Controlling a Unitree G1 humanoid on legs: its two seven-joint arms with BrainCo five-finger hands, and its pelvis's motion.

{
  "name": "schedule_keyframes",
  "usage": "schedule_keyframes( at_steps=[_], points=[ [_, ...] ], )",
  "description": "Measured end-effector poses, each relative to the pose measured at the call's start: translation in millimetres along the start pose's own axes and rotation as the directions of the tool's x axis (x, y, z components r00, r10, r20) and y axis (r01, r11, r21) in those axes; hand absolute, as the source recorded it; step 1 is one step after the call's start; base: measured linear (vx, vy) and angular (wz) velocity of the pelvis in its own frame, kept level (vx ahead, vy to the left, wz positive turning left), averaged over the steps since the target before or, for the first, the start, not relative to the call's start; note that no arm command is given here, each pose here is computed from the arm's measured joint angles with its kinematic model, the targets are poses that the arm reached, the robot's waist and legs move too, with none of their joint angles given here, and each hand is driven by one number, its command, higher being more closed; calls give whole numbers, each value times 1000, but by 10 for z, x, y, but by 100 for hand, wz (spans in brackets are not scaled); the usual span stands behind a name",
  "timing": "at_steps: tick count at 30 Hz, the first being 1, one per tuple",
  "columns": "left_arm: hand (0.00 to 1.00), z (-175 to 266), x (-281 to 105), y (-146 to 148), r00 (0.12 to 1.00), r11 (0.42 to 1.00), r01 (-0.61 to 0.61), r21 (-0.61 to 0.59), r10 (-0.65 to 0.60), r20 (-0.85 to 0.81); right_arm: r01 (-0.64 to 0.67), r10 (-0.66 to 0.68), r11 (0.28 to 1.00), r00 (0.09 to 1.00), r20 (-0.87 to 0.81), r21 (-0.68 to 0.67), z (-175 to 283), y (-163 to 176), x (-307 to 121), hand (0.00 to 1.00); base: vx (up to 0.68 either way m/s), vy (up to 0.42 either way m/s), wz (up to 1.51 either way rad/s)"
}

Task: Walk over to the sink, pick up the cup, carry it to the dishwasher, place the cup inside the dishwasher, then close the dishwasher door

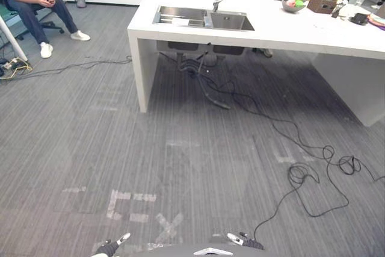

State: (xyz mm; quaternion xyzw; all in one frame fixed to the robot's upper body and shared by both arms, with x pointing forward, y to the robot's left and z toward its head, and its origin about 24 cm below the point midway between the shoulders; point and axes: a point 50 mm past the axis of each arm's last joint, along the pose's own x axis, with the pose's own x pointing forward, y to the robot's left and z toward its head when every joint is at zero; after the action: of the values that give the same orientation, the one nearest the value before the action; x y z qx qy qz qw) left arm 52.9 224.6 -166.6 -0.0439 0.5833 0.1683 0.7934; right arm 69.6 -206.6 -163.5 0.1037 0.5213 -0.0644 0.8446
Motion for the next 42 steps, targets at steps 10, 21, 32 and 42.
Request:
schedule_keyframes(
  at_steps=[10, 21, 32, 42],
  points=[
    [0, -61, -14, -71, 999, 991, -19, -131, 15, -29, 45, -46, 995, 999, 15, 91, -148, -76, -104, 0, 361, -181, 22],
    [0, 22, -29, -144, 999, 986, -23, -163, 30, 36, 57, -57, 996, 998, -2, 75, -176, -260, -160, 0, 565, -280, -13],
    [0, 461, -87, -220, 939, 996, -63, -65, 81, 333, 16, -22, 997, 997, 79, 78, 98, -118, -44, 0, 472, 166, -56],
    [0, 2110, -1181, -844, 318, 961, -227, 157, -79, 945, -19, 18, 999, 999, 47, 35, 3, 14, -31, 0, 391, 183, -17]
  ],
)
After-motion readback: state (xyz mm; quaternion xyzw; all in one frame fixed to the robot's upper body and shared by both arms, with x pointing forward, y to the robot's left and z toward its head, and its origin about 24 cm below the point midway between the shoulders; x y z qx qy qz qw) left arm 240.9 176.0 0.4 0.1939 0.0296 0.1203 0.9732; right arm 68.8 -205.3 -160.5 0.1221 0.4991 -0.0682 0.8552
